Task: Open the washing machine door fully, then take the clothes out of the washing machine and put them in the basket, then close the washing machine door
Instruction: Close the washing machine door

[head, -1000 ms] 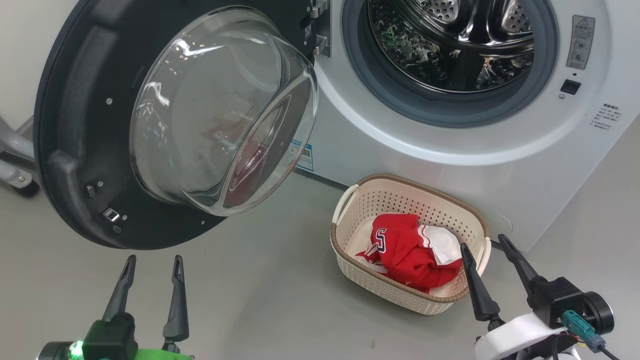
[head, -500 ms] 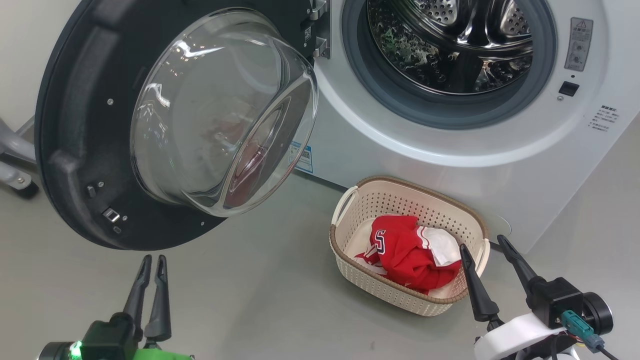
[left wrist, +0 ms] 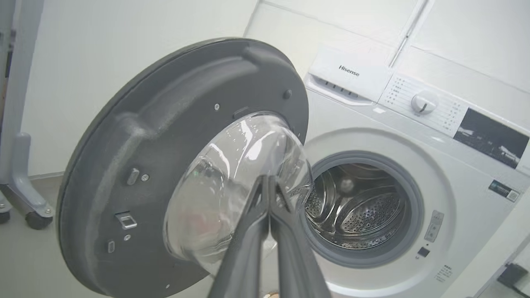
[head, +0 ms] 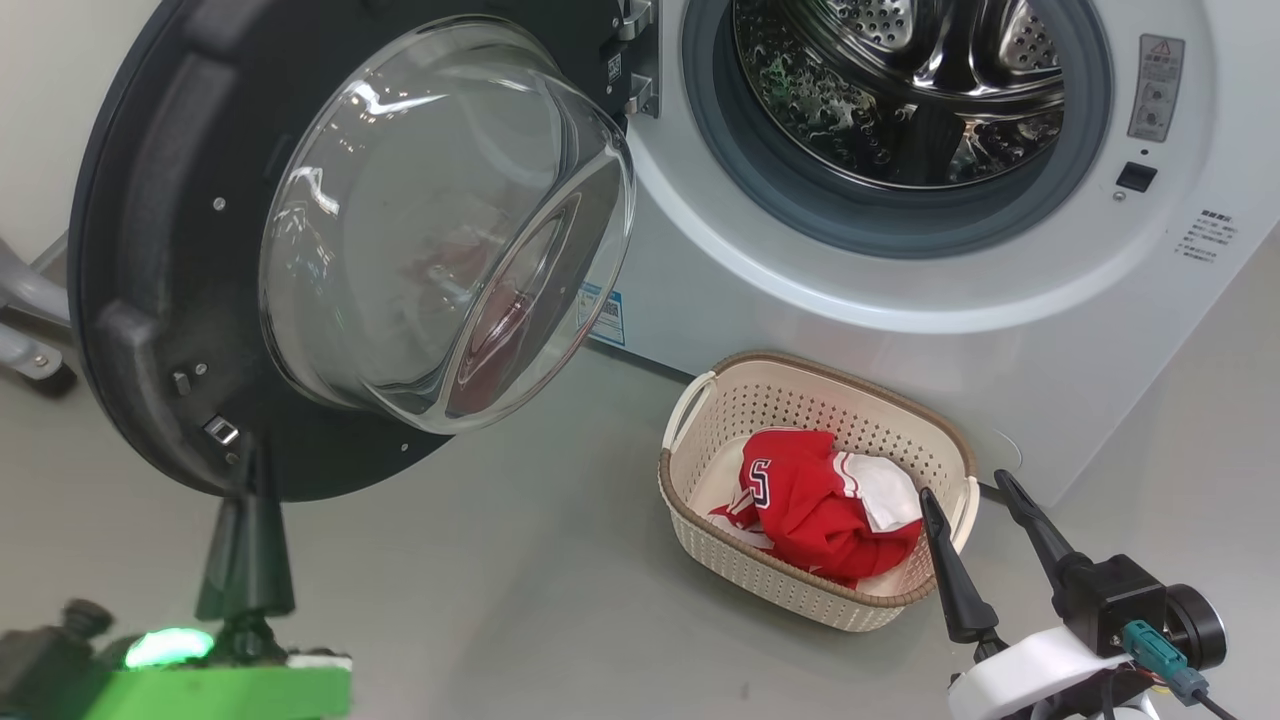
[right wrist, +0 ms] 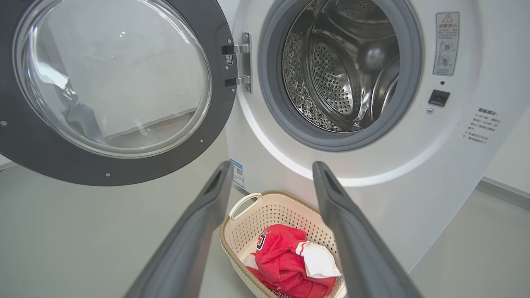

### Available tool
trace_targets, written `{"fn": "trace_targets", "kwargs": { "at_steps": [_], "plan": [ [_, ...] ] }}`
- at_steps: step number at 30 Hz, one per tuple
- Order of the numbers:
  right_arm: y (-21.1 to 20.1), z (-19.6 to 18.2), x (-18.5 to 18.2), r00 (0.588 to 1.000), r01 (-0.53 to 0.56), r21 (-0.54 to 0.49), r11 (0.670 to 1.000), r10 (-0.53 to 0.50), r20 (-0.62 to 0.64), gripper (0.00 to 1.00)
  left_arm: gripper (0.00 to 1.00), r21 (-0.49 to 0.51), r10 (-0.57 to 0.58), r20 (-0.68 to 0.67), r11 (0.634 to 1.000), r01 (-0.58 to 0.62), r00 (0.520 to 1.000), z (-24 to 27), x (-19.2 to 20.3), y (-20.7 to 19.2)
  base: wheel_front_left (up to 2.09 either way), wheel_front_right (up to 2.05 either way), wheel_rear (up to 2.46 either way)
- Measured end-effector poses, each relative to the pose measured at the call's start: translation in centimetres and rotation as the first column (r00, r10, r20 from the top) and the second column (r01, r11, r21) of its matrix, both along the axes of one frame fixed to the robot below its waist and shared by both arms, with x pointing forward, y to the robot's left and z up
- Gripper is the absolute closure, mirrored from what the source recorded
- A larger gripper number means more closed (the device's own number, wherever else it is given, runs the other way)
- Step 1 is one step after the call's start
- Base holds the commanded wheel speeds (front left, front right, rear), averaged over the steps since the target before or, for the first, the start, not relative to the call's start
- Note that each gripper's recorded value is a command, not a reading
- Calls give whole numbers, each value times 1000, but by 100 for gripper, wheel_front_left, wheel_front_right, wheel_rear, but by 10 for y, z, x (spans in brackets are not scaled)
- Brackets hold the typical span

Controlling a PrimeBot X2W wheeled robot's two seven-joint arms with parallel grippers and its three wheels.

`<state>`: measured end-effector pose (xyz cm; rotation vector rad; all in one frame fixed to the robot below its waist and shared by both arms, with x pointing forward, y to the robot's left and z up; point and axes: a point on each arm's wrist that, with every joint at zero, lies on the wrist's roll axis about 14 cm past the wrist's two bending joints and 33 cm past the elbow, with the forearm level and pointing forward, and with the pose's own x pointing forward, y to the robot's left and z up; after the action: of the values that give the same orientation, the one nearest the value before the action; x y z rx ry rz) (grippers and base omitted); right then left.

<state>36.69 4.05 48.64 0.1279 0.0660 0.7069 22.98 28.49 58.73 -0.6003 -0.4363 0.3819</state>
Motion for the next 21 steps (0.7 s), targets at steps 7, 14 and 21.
{"fn": "trace_targets", "kwargs": {
  "at_steps": [7,14,21],
  "plan": [
    [0,-2,1,1000,-1,-4,1000,1,-9,0,100,-167,11,307,985,43,952,54,-8,27,0,0,0],
    [0,-1,3,1000,0,1,1000,0,-8,0,100,-174,70,440,985,9,895,95,-23,66,0,0,0],
    [-1,-3,6,1000,-4,-8,1000,4,-10,0,100,-182,60,451,983,26,890,110,-20,96,0,0,0]
  ]
}}
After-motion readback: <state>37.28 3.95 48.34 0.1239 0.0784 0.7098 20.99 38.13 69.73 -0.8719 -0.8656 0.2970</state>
